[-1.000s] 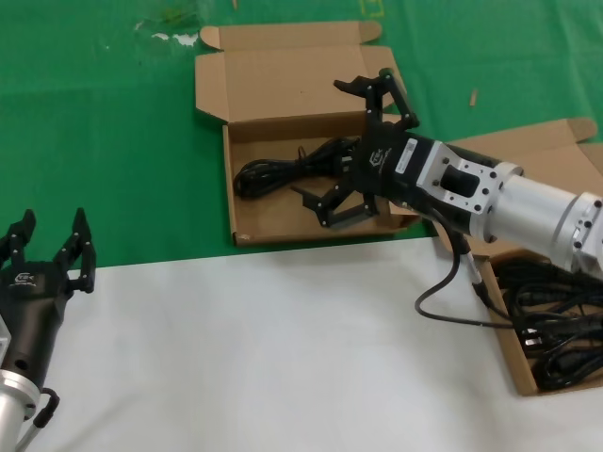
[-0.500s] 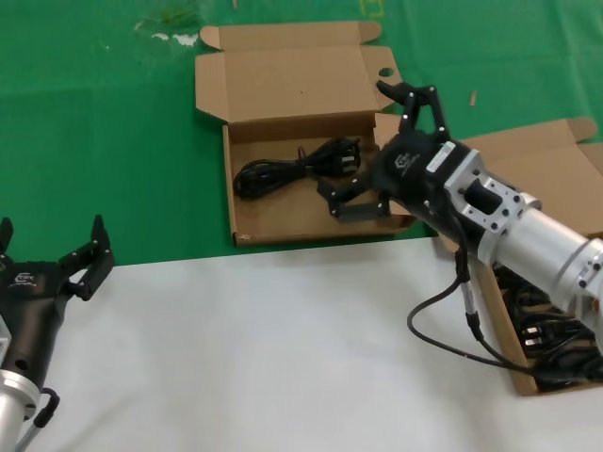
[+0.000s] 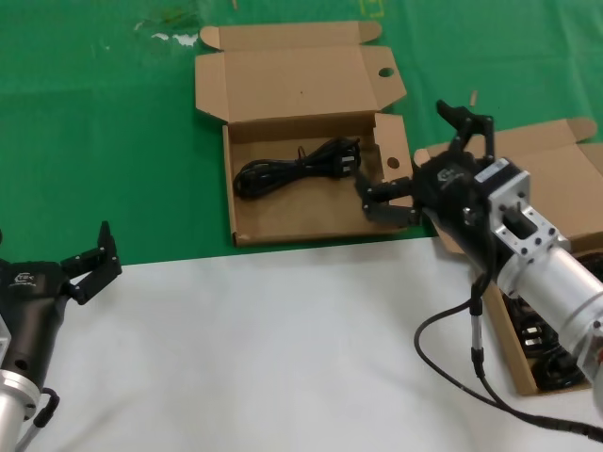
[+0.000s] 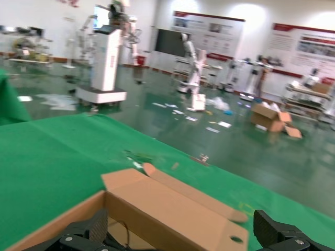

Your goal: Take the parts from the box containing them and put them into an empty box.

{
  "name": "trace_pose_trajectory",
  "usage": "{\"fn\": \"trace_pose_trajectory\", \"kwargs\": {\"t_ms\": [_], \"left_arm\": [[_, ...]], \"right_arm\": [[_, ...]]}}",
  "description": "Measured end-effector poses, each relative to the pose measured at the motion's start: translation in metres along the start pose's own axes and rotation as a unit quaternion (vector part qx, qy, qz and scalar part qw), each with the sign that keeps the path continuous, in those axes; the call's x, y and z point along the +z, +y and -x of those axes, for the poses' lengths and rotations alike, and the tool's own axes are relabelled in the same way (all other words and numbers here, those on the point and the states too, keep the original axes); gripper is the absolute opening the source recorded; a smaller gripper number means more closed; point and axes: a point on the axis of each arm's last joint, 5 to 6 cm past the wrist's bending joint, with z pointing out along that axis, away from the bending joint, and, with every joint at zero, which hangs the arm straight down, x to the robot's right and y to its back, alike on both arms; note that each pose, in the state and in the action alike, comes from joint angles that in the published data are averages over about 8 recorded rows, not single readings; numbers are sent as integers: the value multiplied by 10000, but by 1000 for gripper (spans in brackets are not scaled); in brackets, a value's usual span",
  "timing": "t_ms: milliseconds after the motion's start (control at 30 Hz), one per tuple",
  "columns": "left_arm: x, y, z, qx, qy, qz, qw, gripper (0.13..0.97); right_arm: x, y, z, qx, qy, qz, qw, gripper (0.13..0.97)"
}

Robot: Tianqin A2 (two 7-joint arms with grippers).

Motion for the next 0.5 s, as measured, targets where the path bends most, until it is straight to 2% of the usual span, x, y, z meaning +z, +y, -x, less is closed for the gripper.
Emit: {"fn": "trace_pose_trajectory", "kwargs": {"t_ms": [333,500], "left_arm": [[0,0,0,-2,0,0,10000,959],[0,0,0,-2,0,0,10000,959]], "right_arm": [[-236,190,80,637,704,204,9953,966],[-367,284,119,936,1065,333,9893,966]]}}
